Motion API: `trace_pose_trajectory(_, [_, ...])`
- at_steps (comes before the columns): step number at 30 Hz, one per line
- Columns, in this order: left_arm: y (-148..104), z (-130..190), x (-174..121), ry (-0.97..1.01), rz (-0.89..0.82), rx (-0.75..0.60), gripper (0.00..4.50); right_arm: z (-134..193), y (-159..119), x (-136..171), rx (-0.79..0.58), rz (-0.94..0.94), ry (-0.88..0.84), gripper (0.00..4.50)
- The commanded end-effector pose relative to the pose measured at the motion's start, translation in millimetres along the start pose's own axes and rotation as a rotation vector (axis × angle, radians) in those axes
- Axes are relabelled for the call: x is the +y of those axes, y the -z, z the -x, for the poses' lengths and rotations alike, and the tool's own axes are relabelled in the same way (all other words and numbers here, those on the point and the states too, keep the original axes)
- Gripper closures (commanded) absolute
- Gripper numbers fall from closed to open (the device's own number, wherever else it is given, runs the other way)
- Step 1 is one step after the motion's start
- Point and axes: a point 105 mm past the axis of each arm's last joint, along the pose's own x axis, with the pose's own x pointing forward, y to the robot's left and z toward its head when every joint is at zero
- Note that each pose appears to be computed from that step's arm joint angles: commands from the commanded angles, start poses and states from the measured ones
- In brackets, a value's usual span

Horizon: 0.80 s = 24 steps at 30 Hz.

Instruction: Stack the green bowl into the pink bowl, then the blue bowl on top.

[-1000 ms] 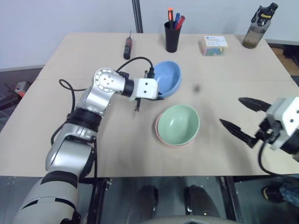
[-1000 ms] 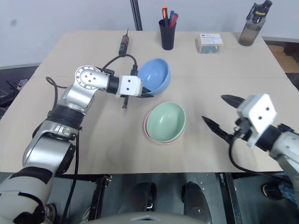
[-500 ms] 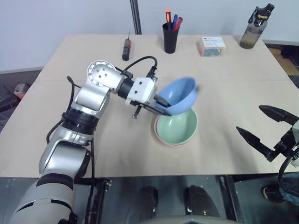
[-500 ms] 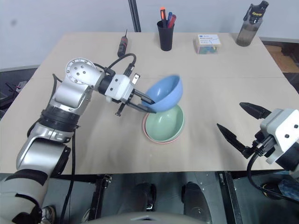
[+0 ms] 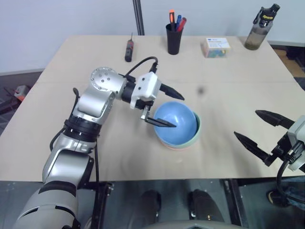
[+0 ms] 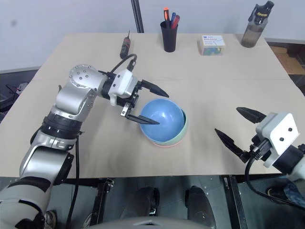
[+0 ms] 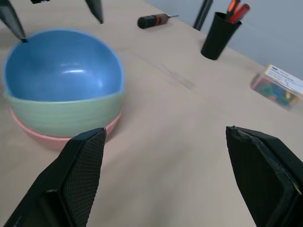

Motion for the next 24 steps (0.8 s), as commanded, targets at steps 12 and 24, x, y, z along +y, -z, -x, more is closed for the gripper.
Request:
trace_pose_trajectory(12, [2.4,35.0,51.4,-0.571,0.149,-0.249,0.02,-11.6,4.5,-12.3,-0.03,-0.023,-0.009,0.26])
trace_pose_trajectory(24, [52.1,82.5,-37.9,-0.662,0.342,-0.004,0.02,24.7,34.8,-41.5,0.097,-0.064,-0.074,0.26])
